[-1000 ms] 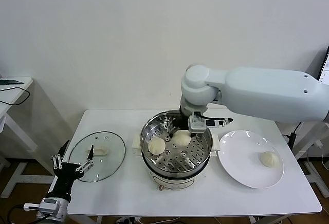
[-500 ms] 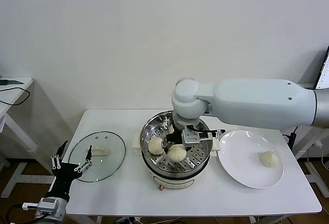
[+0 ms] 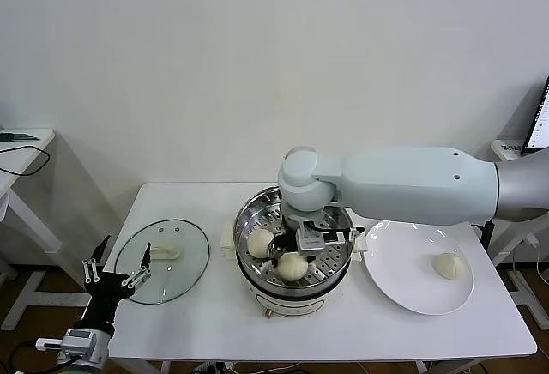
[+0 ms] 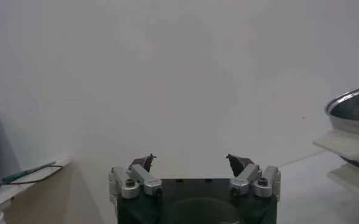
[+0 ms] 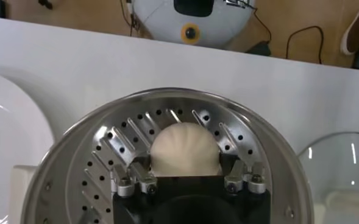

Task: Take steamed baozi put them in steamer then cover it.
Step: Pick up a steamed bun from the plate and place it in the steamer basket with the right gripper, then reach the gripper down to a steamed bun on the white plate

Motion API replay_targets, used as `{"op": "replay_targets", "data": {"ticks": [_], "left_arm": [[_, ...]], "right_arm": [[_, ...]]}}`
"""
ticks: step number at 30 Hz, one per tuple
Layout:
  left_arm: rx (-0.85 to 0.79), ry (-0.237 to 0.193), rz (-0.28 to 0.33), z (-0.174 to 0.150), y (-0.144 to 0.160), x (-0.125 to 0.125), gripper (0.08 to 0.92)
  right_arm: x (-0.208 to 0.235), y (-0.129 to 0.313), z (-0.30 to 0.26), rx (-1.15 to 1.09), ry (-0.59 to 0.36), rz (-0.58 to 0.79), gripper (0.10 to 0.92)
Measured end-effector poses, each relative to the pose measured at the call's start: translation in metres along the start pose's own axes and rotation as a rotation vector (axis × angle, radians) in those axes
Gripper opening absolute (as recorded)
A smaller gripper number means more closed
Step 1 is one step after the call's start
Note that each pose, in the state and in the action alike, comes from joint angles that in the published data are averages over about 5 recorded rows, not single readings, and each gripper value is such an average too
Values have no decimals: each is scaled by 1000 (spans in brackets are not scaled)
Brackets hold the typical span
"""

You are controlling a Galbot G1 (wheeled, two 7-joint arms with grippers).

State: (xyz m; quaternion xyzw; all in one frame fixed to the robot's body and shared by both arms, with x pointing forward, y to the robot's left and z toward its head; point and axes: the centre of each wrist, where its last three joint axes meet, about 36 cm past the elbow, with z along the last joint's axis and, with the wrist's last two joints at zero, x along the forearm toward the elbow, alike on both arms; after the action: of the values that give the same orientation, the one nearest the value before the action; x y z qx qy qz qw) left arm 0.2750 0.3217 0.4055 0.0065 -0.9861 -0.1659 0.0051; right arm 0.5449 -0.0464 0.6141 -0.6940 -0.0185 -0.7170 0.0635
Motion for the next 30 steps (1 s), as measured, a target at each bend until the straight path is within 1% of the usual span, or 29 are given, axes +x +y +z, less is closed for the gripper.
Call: {"op": "replay_targets", "data": {"ticks": [6,11,14,19,24,30], "left_arm": [[0,1,0,0,0,0,823],[0,2,-1,1,0,0,823],[2,2,0,1,0,0,823],[4,0,4,0,-2,0,823],[3,-3,7,-2,-3,1,823],[0,-7,10,-5,-4,3,823]], "right_arm": [[-6,-1,0,-8,-4,-3,739],[-4,1,0,-20,-4,-2,799],[1,3,1,-31,-2,8,820],[21,13,4,-70,12,28,822],[50,41,9,-168,22,37,823],[76,102,18,-432,23,41,823]]}}
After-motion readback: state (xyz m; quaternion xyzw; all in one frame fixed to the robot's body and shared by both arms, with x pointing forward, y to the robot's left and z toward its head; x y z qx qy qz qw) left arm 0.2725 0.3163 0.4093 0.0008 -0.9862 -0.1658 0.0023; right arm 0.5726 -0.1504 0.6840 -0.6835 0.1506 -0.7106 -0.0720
